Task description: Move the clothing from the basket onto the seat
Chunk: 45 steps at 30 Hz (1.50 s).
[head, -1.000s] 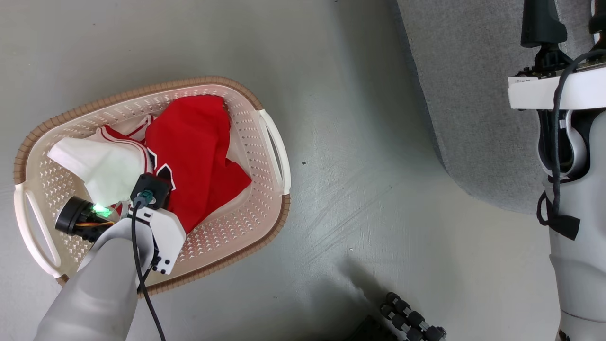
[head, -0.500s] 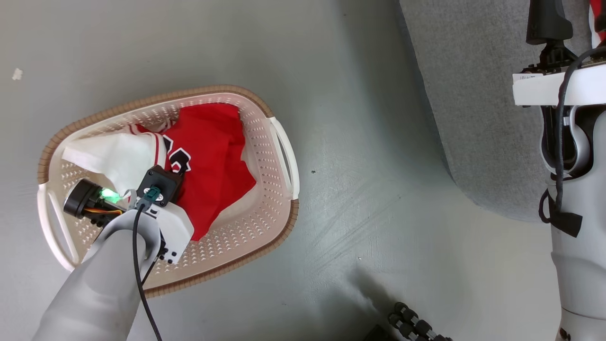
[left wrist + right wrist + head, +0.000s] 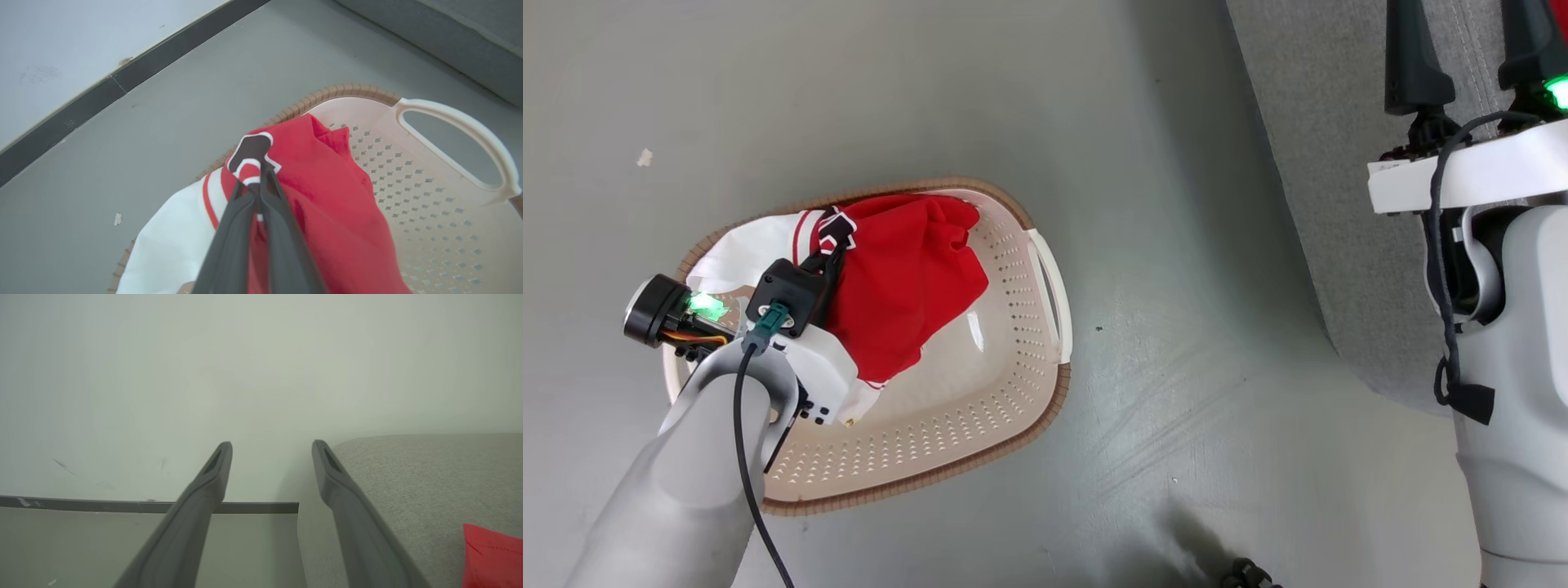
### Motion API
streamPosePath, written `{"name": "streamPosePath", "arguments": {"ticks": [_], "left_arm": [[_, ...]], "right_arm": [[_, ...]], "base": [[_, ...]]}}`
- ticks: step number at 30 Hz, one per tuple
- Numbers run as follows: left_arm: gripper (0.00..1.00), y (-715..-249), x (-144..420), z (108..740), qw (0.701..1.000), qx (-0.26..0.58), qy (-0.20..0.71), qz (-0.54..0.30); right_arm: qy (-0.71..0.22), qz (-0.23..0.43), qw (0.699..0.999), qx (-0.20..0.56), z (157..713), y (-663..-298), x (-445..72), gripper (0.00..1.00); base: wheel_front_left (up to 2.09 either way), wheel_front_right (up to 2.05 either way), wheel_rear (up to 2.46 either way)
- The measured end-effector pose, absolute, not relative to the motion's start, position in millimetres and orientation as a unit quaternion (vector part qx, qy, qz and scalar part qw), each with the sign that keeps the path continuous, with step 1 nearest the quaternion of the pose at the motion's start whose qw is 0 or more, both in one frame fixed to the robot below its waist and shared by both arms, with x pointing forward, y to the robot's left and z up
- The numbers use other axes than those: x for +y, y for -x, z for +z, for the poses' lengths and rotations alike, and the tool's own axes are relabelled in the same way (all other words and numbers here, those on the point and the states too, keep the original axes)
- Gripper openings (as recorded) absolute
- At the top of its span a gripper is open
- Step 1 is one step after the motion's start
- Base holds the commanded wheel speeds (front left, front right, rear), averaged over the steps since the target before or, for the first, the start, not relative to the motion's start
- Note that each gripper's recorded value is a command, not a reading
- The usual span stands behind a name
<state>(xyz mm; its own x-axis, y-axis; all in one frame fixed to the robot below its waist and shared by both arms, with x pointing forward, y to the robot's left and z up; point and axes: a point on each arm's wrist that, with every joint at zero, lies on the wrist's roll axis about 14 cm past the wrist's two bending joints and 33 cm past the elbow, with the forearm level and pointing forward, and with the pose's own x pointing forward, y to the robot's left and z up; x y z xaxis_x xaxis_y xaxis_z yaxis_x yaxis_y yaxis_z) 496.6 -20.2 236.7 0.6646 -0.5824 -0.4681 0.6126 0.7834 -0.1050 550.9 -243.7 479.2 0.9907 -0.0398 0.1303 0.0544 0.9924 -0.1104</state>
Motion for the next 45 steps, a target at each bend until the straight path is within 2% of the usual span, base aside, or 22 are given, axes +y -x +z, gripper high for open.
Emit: {"name": "streamPosePath", "arguments": {"ticks": [4,9,15,27,45], "left_arm": [[0.0,-508,-7,261,0.928,0.215,-0.027,-0.304],[0.0,-540,13,316,0.955,0.136,-0.021,-0.262],[0.0,-553,44,369,0.975,0.071,-0.01,-0.212],[0.0,-549,83,465,0.987,-0.039,0.009,-0.158],[0.0,-493,115,567,0.977,-0.145,-0.031,-0.155]], "right_arm": [[0.049,-0.017,0.997,-0.063,481,-547,-237,1.0],[0.045,-0.012,0.997,-0.06,483,-541,-232,1.0],[0.045,-0.004,0.997,-0.064,492,-534,-228,1.0],[0.039,0.036,0.996,-0.076,510,-520,-201,1.0],[0.048,0.129,0.986,-0.091,539,-479,-147,1.0]], "base": [[0.0,0.0,0.0],[0.0,0.0,0.0],[0.0,0.0,0.0],[0.0,0.0,0.0],[0.0,0.0,0.0]]}}
